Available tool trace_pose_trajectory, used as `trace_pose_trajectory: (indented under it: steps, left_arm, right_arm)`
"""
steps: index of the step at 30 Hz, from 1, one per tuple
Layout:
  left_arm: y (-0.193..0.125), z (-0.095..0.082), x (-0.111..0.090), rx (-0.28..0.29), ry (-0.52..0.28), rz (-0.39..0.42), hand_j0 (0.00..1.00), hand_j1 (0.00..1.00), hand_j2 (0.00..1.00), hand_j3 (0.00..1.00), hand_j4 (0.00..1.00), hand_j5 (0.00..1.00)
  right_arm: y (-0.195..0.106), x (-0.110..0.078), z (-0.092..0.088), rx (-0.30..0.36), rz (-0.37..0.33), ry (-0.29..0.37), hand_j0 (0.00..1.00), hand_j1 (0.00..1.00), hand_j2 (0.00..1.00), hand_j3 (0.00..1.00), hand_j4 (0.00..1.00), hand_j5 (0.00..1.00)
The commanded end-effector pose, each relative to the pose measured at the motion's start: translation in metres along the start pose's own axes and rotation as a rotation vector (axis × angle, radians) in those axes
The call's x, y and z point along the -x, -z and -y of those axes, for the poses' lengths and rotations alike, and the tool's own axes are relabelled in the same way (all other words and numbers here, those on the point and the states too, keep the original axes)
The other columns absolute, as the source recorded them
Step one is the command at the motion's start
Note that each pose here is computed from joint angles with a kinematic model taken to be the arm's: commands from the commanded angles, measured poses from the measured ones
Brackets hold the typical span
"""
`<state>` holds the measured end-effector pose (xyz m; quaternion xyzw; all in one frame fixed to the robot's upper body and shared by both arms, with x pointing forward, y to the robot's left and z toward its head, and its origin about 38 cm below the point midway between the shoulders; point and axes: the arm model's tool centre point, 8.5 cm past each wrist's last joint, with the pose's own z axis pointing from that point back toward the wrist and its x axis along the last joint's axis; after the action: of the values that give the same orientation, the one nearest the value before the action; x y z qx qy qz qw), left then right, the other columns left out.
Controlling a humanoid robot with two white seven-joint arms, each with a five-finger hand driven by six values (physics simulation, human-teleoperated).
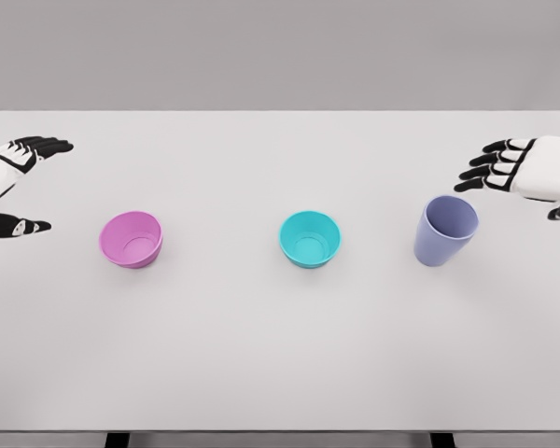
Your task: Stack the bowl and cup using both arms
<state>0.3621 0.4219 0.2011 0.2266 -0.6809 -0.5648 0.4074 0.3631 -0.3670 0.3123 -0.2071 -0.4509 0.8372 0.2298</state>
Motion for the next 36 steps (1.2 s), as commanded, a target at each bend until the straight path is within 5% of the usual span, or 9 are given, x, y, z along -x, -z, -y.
trace_pose_trajectory:
  steps: [1,7,10,14,16,19,27,32,36]
  left_arm:
    - [0.001,-0.001,-0.001,-0.004,-0.003,0.004,1.0,1.0,1.0,1.0,1.0,1.0]
    - [0.002,-0.012,-0.002,-0.012,0.009,0.013,1.0,1.0,1.0,1.0,1.0,1.0]
    - [0.001,-0.042,-0.021,0.136,0.042,0.078,1.0,1.0,1.0,1.0,1.0,1.0]
    - [0.005,-0.04,-0.063,0.425,0.039,0.217,1.0,1.0,1.0,1.0,1.0,1.0]
    - [0.006,-0.041,-0.067,0.486,0.061,0.231,1.0,1.0,1.0,1.0,1.0,1.0]
    - [0.008,-0.042,-0.072,0.511,0.087,0.247,1.0,1.0,1.0,1.0,1.0,1.0]
    - [0.012,-0.031,-0.066,0.545,0.144,0.207,1.0,1.0,1.0,1.0,1.0,1.0]
    - [0.036,-0.027,-0.063,0.494,0.215,0.202,1.0,1.0,1.0,1.0,1.0,1.0]
    - [0.079,-0.027,-0.064,0.548,0.232,0.24,1.0,1.0,1.0,1.0,1.0,1.0]
  right_arm:
    - [-0.003,0.0,0.001,-0.02,0.006,0.022,1.0,1.0,1.0,1.0,1.0,1.0]
    - [-0.01,0.003,0.014,0.036,0.0,0.033,1.0,1.0,1.0,1.0,1.0,1.0]
    - [-0.019,0.009,0.024,0.064,-0.03,0.019,1.0,1.0,1.0,1.0,1.0,1.0]
    - [-0.038,0.015,0.048,0.126,-0.081,-0.032,1.0,1.0,1.0,1.0,1.0,1.0]
    - [-0.037,0.016,0.048,0.136,-0.077,-0.026,1.0,1.0,1.0,1.0,1.0,1.0]
    - [-0.014,0.015,0.032,0.151,-0.039,0.031,1.0,1.0,1.0,1.0,1.0,1.0]
    - [-0.015,0.013,0.032,0.139,-0.039,0.021,1.0,1.0,1.0,1.0,1.0,1.0]
    - [-0.033,0.018,0.028,0.067,-0.078,0.009,1.0,1.0,1.0,1.0,1.0,1.0]
    - [-0.025,0.015,0.023,0.074,-0.057,0.023,1.0,1.0,1.0,1.0,1.0,1.0]
